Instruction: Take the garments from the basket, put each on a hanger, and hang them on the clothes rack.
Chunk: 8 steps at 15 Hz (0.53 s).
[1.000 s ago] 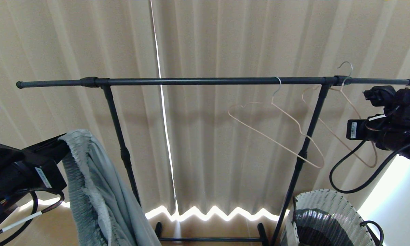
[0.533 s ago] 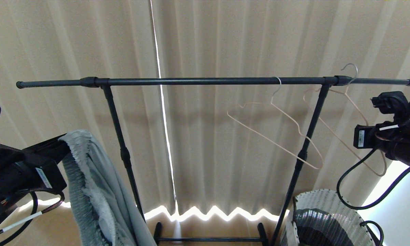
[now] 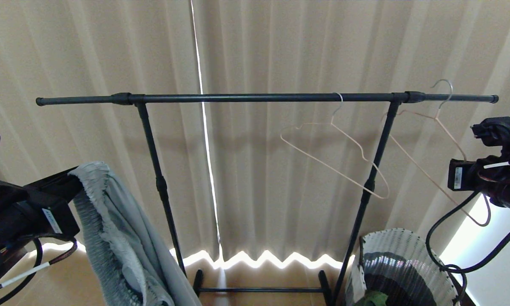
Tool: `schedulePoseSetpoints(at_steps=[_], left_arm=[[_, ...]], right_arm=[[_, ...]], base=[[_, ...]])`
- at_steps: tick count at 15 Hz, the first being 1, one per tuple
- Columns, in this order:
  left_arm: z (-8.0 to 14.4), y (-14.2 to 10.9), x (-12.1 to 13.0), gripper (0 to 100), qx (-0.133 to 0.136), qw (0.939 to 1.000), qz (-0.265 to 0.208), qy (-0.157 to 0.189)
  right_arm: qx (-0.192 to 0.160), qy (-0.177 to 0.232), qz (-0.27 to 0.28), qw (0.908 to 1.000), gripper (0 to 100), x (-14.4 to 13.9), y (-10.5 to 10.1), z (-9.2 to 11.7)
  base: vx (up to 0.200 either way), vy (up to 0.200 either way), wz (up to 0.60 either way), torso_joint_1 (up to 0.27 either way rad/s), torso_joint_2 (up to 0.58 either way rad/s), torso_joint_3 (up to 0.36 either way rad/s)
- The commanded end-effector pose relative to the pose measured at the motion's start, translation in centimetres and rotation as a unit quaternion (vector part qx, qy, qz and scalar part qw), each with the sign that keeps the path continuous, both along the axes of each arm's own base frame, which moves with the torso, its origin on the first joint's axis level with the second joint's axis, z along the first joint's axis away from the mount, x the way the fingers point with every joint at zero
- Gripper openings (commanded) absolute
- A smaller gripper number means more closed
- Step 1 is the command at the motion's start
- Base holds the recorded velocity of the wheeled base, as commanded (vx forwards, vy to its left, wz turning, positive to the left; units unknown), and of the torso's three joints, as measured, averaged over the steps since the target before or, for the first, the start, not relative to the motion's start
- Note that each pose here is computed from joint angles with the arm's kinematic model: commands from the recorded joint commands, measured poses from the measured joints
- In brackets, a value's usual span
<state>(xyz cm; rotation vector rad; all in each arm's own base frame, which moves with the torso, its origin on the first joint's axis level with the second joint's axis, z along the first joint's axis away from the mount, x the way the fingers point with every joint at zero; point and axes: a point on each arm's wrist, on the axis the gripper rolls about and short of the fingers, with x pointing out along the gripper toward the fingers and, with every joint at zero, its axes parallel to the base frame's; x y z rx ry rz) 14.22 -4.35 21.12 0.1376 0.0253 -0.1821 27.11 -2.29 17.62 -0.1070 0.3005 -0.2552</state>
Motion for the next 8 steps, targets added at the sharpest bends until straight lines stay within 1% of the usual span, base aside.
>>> schedulePoseSetpoints(at_steps=[1,4,6,8], left_arm=[[0.0,0.0,0.0,0,0.0,1.0,0.0,0.001],[-0.4,0.0,-0.1,0,0.002,1.0,-0.001,0.005],[-0.5,0.0,-0.1,0,0.003,1.0,-0.001,0.008],[-1.1,0.0,-0.1,0,0.006,0.9998,-0.001,0.018]], right_arm=[[0.0,0.005,0.0,1.0,0,-0.2,0.0,-0.3],[0.001,0.006,0.0,1.0,0,-0.3,0.0,-0.3],[0.003,0.001,0.0,1.0,0,-0.5,0.0,-0.1],[0.006,0.008,0.004,0.9999,0,-1.5,0.1,-0.5]], base=[[-0.2,0.0,0.0,-0.012,0.01,0.002],[-0.2,0.0,0.0,-0.001,0.0,0.002],[0.0,0.0,0.0,0.0,0.0,0.0],[0.0,0.0,0.0,0.0,0.0,0.0]])
